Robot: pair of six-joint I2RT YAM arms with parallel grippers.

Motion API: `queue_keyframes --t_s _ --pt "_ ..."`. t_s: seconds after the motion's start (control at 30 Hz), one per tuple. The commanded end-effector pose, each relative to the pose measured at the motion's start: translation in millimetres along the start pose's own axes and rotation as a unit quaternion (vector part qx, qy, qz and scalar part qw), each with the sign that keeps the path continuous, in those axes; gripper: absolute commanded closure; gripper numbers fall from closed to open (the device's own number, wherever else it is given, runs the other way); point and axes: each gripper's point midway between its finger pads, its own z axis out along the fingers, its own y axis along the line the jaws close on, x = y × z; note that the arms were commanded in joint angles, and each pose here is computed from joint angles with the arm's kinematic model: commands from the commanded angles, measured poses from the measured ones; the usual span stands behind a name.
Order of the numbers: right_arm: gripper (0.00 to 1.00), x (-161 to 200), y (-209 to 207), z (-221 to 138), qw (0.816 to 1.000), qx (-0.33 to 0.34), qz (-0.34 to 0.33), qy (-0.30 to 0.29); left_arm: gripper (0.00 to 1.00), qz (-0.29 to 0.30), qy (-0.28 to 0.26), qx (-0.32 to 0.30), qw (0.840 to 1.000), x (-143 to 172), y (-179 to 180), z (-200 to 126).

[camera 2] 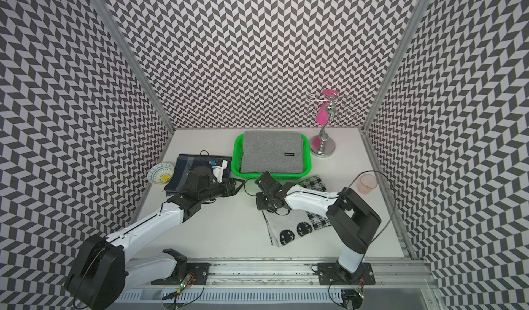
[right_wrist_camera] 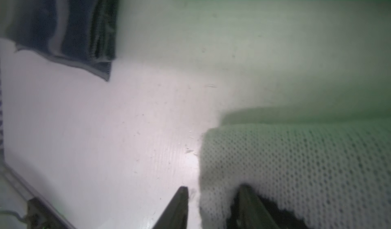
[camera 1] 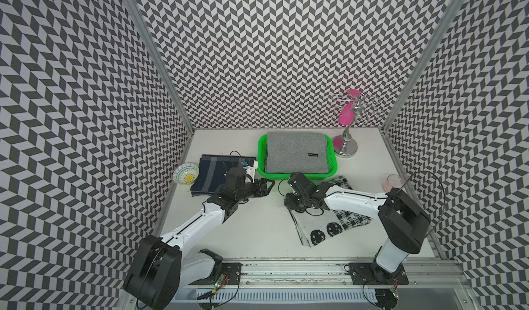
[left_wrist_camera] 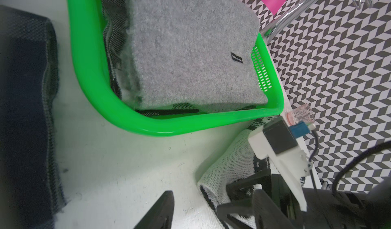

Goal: Put the folded scarf in the basket
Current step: Move the scarf to the center of the board.

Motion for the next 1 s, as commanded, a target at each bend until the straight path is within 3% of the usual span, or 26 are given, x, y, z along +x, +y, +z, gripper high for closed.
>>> queue_keyframes --t_s 0.0,0.2,0.53,0.67,0.97 --pt "0.44 -11.5 26.8 -14.0 0.997 -0.068 -0.004 -0.024 0.33 -0.004 -0.001 -0.001 1.0 1.8 2.2 -5.5" --pt "0.42 -19.4 5.0 -53.4 0.998 -0.036 -0.012 -0.058 0.33 -0.021 0.003 0.021 1.0 15.2 -6.6 -11.0" --pt "0.45 -43.9 -84.4 -116.9 0.99 0.002 0.036 -0.135 0.32 -0.064 0.04 0.081 0.994 86.4 -52.6 -0.7" --pt "0.44 -46.6 -94.6 -122.9 0.989 0.01 0.032 -0.141 0.23 -0.064 0.057 0.077 0.993 111.1 -65.1 2.4" --pt "0.45 -41.3 -94.5 -123.5 0.99 0.002 0.019 -0.14 0.19 -0.067 0.102 0.056 0.991 148.8 -60.9 20.2"
